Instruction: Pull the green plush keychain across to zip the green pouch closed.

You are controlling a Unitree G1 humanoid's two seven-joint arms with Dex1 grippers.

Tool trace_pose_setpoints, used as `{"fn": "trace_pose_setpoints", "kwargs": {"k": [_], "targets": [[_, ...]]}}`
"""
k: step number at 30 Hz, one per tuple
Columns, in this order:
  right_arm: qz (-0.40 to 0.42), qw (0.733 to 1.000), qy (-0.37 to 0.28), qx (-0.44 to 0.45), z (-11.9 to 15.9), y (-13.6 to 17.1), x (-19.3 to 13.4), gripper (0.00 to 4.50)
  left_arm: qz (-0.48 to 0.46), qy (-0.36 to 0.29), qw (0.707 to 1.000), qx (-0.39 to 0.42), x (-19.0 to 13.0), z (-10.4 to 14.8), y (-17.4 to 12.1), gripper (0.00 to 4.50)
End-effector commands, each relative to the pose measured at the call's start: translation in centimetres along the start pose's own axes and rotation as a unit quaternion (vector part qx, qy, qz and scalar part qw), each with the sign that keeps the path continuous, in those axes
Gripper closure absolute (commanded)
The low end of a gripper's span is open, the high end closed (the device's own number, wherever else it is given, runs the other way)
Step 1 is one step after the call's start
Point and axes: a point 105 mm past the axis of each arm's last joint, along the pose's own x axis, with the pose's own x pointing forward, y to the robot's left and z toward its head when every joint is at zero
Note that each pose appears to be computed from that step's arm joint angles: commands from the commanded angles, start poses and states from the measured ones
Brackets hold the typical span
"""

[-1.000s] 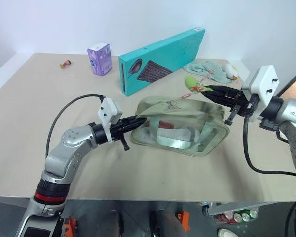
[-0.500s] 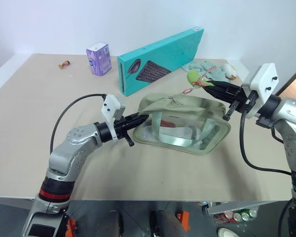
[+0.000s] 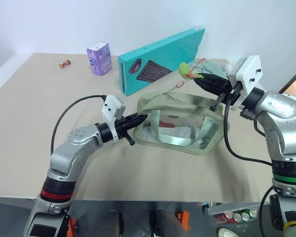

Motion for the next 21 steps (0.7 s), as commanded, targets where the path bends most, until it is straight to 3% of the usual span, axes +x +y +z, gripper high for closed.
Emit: {"fn": "trace_pose_setpoints", "kwargs": {"k": [1,7,16,21], "targets": [[-0.044,0.999,0.009,-0.027,0.2,-2.2,-2.1,4.49,0.014,-0.004,1.000,-0.002,-0.4,0.2,0.5,4.50],[-0.057,0.997,0.026,-0.040,-0.2,-3.3,-3.5,4.49,0.016,-0.001,1.000,-0.002,-0.4,0.1,0.6,4.50],[-0.078,0.994,0.026,-0.071,1.5,-5.4,-4.8,4.49,0.011,0.008,1.000,0.007,-0.5,-0.2,0.4,4.50],[-0.097,0.991,0.058,-0.073,0.4,-6.0,-6.8,4.49,0.010,0.008,1.000,0.011,-0.6,-0.3,0.4,4.50]]}}
